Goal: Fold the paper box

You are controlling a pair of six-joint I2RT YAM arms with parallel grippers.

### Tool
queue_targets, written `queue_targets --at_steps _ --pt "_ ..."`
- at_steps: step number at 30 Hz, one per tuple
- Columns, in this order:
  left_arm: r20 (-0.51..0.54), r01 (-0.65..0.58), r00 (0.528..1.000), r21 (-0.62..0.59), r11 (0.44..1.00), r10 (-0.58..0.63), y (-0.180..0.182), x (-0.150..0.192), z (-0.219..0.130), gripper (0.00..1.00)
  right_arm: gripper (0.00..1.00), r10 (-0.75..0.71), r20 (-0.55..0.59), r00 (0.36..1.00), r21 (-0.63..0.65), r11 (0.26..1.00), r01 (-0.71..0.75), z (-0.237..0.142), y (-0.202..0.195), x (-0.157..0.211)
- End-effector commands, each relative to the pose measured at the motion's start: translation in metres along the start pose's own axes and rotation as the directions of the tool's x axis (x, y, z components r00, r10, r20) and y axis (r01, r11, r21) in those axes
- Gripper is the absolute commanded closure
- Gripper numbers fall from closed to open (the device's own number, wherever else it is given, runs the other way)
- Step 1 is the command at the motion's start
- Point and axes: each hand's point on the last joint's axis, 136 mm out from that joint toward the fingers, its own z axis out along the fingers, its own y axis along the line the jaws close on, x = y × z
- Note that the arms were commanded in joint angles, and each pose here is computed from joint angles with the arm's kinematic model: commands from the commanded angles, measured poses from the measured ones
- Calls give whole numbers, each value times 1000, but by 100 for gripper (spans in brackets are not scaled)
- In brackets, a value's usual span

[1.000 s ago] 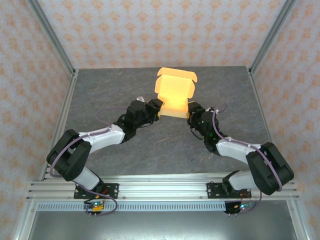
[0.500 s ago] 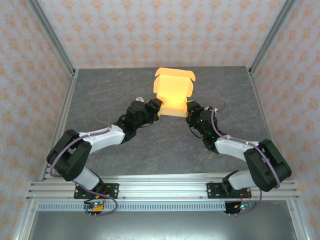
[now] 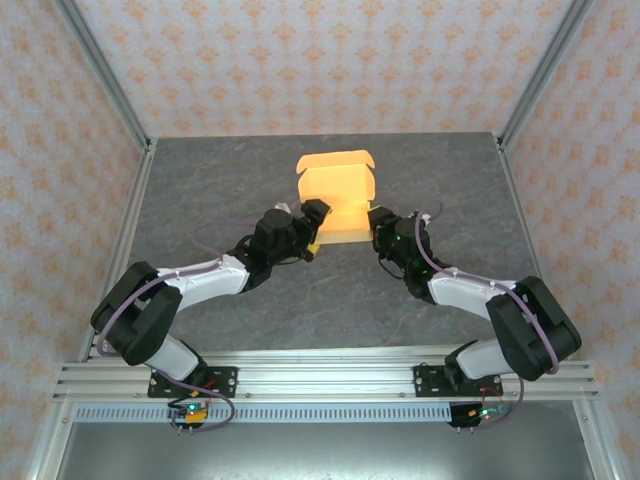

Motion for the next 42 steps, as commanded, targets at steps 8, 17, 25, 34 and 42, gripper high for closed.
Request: queue_targets --at_steps 8,17,25,34,42 --pt "97 -294 941 -248 923 326 49 -39 -74 0 63 -313 -122 942 135 935 328 4 -34 8" --pt "153 -458 823 -391 798 547 58 -70 -109 0 53 -271 -175 947 183 936 302 18 -82 19" --pt "41 -592 754 -392 705 656 47 -67 -93 0 34 -337 -172 926 206 907 368 1 -84 13" --pt "-45 -720 649 -358 594 759 27 -60 -91 0 32 -649 -248 719 105 720 686 -30 -51 14" --pt "-101 -788 562 -367 495 821 38 -64 -77 10 35 -888 -282 363 -97 402 910 -22 -25 28"
